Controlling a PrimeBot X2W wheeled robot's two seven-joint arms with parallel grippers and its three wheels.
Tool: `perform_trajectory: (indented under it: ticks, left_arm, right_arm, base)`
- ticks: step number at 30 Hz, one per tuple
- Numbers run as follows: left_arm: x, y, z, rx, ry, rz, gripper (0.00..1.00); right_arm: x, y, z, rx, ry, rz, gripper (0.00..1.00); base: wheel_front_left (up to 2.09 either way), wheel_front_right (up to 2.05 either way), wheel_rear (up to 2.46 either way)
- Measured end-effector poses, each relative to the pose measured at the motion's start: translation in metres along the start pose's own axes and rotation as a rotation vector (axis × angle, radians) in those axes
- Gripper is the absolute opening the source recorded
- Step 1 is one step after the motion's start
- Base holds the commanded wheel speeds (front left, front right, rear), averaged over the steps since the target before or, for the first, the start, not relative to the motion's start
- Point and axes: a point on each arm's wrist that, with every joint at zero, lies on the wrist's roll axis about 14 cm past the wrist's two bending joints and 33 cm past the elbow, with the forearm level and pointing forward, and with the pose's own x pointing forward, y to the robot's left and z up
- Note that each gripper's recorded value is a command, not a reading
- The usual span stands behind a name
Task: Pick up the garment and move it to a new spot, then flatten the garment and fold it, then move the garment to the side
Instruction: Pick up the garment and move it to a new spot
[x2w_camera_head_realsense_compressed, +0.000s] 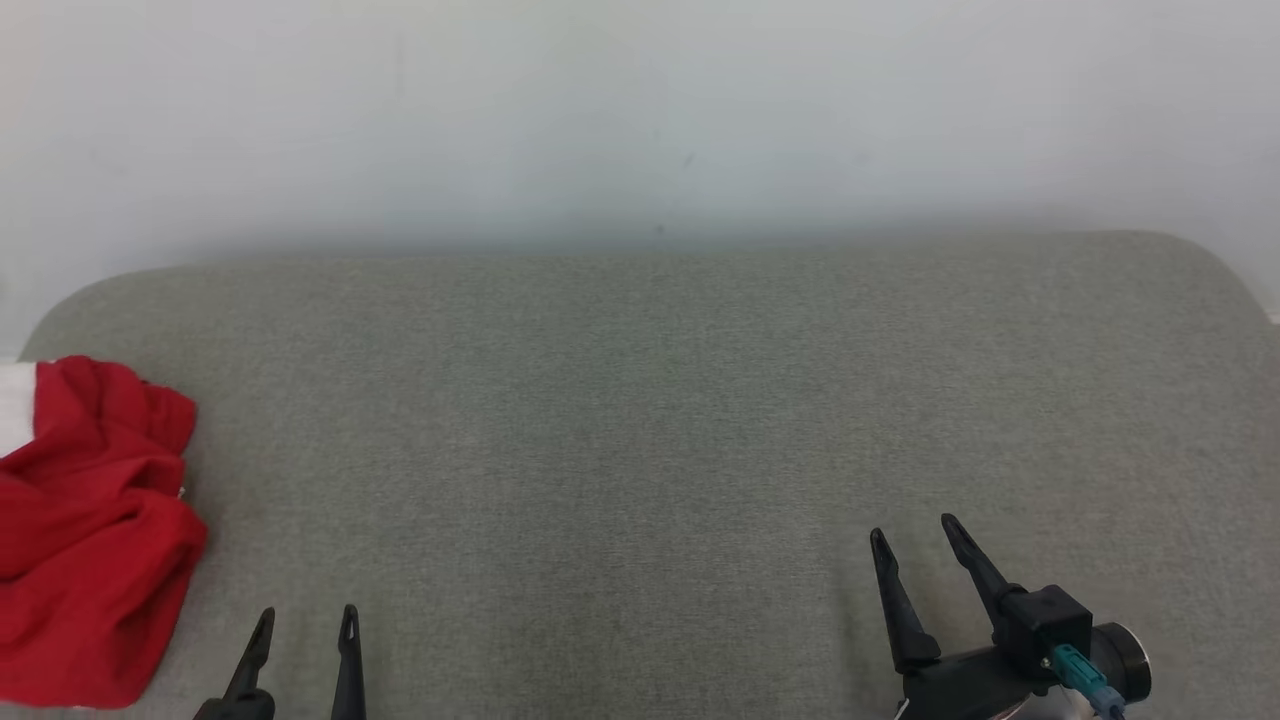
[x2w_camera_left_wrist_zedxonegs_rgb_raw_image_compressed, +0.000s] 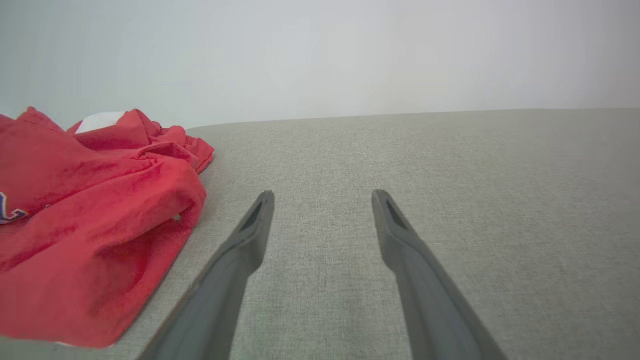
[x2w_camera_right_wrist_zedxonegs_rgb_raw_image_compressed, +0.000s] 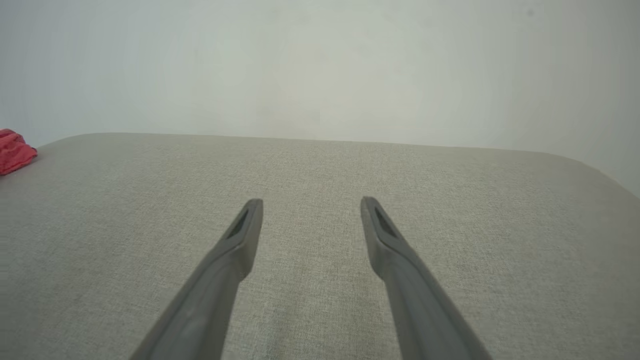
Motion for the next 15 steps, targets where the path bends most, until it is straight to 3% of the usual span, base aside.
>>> perform_trajectory:
  ticks: [15]
  left_arm:
    - [-0.081, 0.102, -0.011, -0.005, 0.032, 0.356, 1.00]
  right_arm:
    - [0.040, 0.128, -0.006, 0.032, 0.025, 0.364, 1.00]
  base:
    - [0.00, 0.00, 0.00]
